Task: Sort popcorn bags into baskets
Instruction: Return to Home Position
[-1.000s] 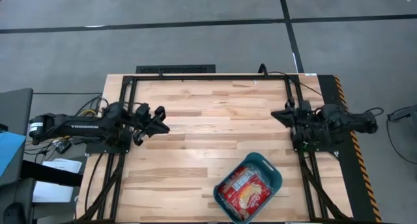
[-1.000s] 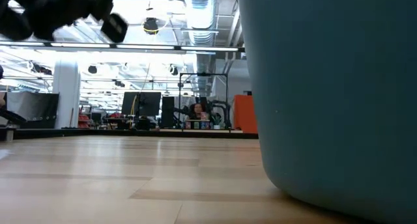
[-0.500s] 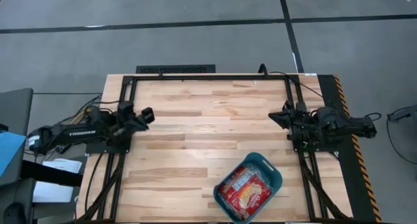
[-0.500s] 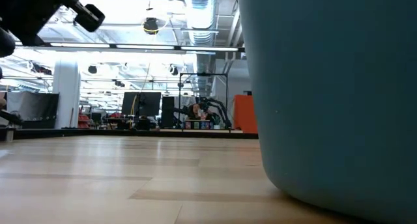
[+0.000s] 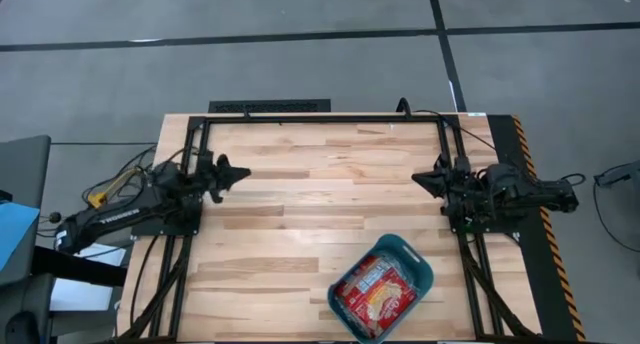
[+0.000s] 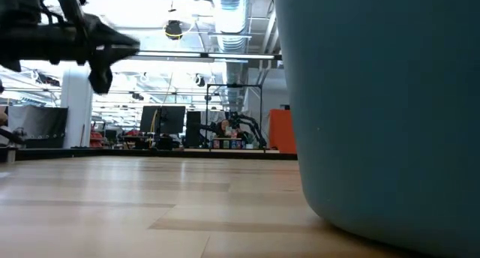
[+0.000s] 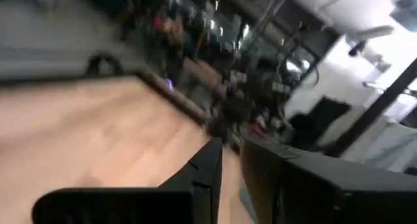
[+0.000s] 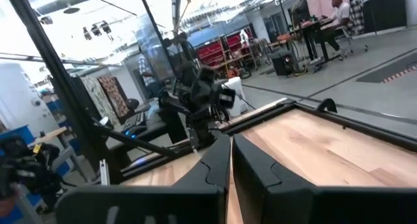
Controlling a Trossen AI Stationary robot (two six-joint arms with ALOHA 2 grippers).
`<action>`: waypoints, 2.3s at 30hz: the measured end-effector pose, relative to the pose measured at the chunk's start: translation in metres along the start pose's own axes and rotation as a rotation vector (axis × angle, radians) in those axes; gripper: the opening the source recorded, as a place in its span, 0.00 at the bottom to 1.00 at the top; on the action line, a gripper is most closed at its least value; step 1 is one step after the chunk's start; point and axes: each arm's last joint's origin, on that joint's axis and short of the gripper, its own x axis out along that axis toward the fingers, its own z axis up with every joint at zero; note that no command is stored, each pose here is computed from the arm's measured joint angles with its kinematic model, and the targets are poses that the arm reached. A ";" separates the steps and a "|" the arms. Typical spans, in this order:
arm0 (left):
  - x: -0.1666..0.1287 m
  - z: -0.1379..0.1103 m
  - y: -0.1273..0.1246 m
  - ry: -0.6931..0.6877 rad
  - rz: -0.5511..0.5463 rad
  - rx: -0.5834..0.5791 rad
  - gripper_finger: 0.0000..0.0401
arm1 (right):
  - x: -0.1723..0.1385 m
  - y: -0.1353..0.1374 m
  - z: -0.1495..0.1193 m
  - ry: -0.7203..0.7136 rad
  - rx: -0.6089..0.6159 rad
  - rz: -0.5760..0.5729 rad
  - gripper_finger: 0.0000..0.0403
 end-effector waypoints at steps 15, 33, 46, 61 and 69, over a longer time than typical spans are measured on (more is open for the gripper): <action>-0.010 -0.012 -0.025 0.034 -0.133 0.202 0.11 | 0.000 -0.005 -0.010 0.096 -0.037 -0.059 0.11; -0.020 -0.034 -0.046 0.059 -0.054 0.363 0.11 | 0.011 -0.033 -0.048 0.073 -0.334 -0.190 0.11; -0.022 -0.036 -0.052 0.157 -0.188 0.317 0.11 | 0.010 -0.047 -0.044 0.063 -0.368 -0.308 0.11; -0.024 -0.048 -0.044 0.285 -0.141 0.382 0.11 | 0.010 -0.047 -0.044 0.063 -0.368 -0.313 0.11; -0.024 -0.048 -0.044 0.285 -0.141 0.382 0.11 | 0.010 -0.047 -0.044 0.064 -0.367 -0.313 0.11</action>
